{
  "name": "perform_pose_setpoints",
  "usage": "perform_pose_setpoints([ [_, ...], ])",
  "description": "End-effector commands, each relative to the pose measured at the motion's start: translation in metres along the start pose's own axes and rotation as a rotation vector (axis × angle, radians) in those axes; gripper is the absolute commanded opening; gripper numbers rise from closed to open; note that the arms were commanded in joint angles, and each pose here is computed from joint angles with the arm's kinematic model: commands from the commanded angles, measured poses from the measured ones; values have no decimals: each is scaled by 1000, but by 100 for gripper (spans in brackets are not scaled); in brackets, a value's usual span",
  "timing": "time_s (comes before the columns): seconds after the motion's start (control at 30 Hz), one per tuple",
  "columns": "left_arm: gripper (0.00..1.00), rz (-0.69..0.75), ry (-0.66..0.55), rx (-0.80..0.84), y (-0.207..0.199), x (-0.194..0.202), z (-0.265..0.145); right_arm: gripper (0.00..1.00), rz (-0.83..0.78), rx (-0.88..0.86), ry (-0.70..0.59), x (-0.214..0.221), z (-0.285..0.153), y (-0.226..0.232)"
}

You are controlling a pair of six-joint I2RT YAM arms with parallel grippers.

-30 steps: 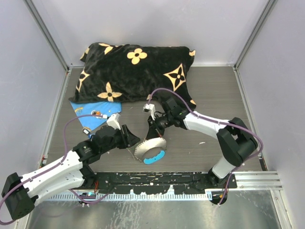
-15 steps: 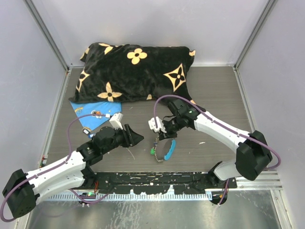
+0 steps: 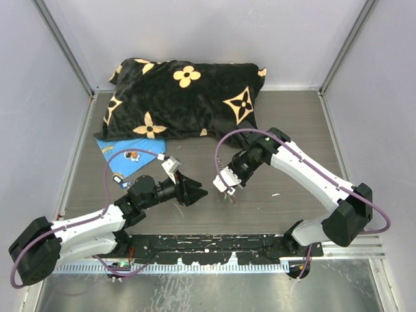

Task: Remove the keys from the keyring
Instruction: Pick up the keyring from the center of the board.

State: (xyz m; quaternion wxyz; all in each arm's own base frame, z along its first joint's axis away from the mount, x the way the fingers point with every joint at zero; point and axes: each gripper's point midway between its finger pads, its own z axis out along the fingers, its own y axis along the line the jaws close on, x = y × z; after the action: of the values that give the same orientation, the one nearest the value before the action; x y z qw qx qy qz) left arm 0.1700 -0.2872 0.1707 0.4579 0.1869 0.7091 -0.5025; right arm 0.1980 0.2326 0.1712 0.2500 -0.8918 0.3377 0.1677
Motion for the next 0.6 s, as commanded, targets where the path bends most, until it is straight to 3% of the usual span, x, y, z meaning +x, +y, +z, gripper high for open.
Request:
perform_pose_setpoints([
  [0.0,52,298,-123,268,-59,-36,13,1,-127,-1,-44,-26,-27,3],
  [0.1,55,446,-170,307,-69,-38,18,1,-134,22,-68,-37,-36,3],
  [0.23,57,542,-185,365,-78,-34,23,1,-140,30,-116,-50,-43,7],
  [0.43,57,589,-161,397,-94,-21,38,1,-142,37,-178,-65,-47,11],
  [0.57,51,590,-156,376,-96,-13,40,1,-134,43,-212,-71,-50,13],
])
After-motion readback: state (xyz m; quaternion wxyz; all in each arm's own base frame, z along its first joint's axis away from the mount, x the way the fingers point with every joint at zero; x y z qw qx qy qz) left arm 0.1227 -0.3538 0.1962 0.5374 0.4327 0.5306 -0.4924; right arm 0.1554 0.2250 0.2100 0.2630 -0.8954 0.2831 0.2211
